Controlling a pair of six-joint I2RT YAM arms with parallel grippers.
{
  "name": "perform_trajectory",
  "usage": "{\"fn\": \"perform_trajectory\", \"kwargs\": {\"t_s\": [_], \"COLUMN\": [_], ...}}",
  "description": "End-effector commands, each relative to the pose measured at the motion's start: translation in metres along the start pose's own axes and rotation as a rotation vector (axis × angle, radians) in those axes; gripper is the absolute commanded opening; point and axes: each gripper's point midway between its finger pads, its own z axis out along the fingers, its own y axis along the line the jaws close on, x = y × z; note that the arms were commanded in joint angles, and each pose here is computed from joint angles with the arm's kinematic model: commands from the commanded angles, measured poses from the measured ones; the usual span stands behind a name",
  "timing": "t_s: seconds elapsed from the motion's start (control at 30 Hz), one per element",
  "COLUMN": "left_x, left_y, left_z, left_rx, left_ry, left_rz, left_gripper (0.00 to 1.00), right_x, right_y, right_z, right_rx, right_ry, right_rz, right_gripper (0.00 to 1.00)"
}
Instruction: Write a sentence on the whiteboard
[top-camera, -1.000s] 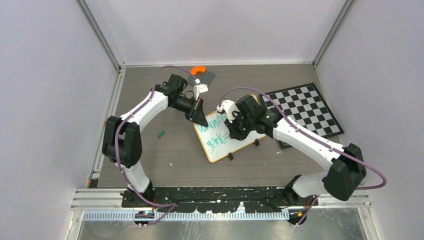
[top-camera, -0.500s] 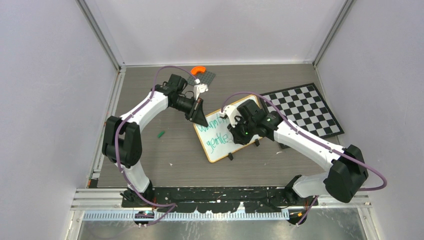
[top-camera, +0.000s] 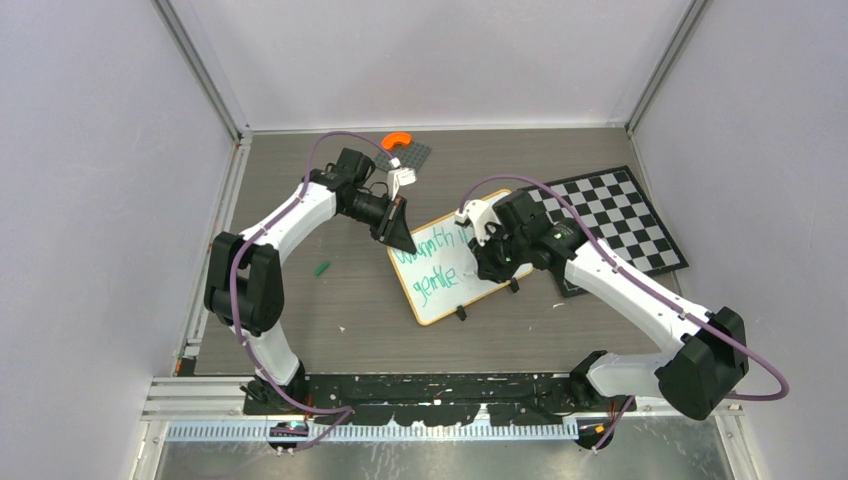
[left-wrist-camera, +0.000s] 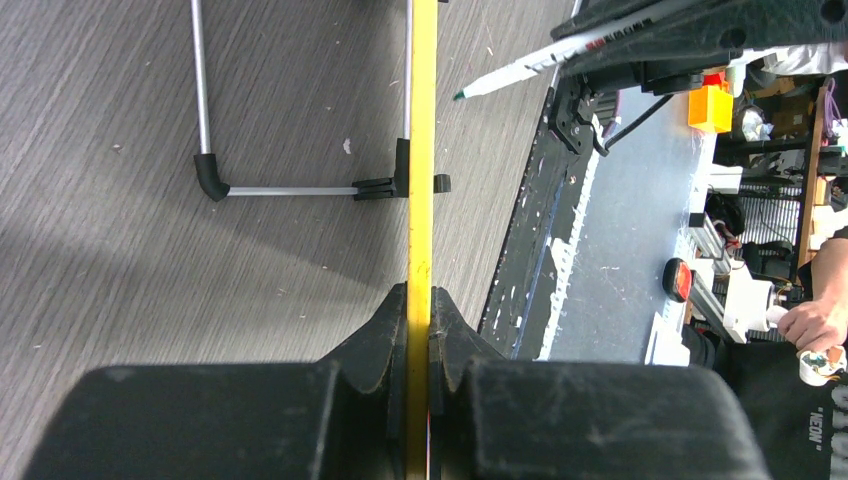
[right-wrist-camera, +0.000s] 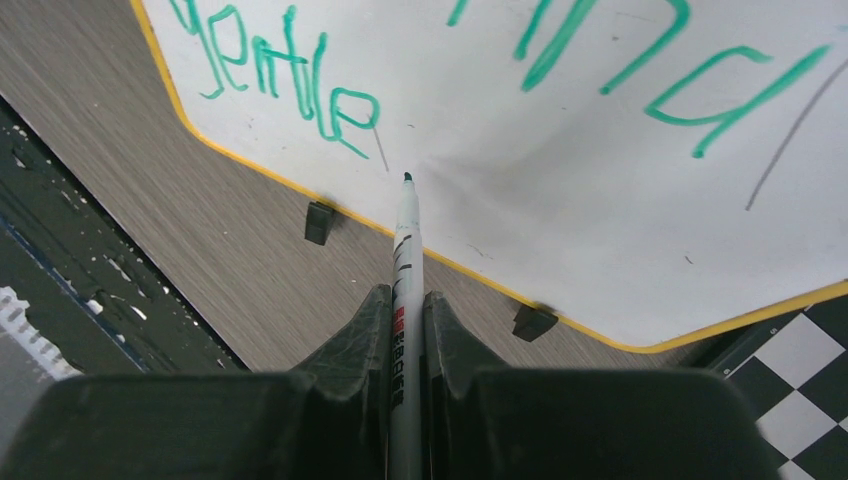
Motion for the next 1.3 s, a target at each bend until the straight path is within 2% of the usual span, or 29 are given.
{"fn": "perform_trajectory", "kwargs": {"t_s": [0.0, 0.6, 1.03, 1.27], "left_x": [-0.005, -0.006, -0.005, -0.006], "left_y": [-0.007, -0.008, -0.008, -0.009], "left_z": [-0.005, -0.005, -0.005, -0.004], "left_rx": [-0.015, -0.015, -0.013, -0.012], "left_ry": [-0.015, -0.015, -0.013, -0.013], "left_rz": [0.044, 0.046, 0.042, 0.043], "left_gripper": [0.00, 0.00, 0.00, 0.00], "right_x": [-0.023, -0.040, -0.026, -0.038], "right_y": [-0.003, 0.001, -0.034, -0.017], "right_z": [-0.012, 0.007, -0.004, -0.011], "right_rx": [0.003, -0.030, 0.092, 0.004], "right_ry": [-0.085, -0.106, -0.081, -0.114], "right_rz": [-0.006, 0.000, 0.022, 0.014], "right_gripper": [0.00, 0.00, 0.00, 0.00]}}
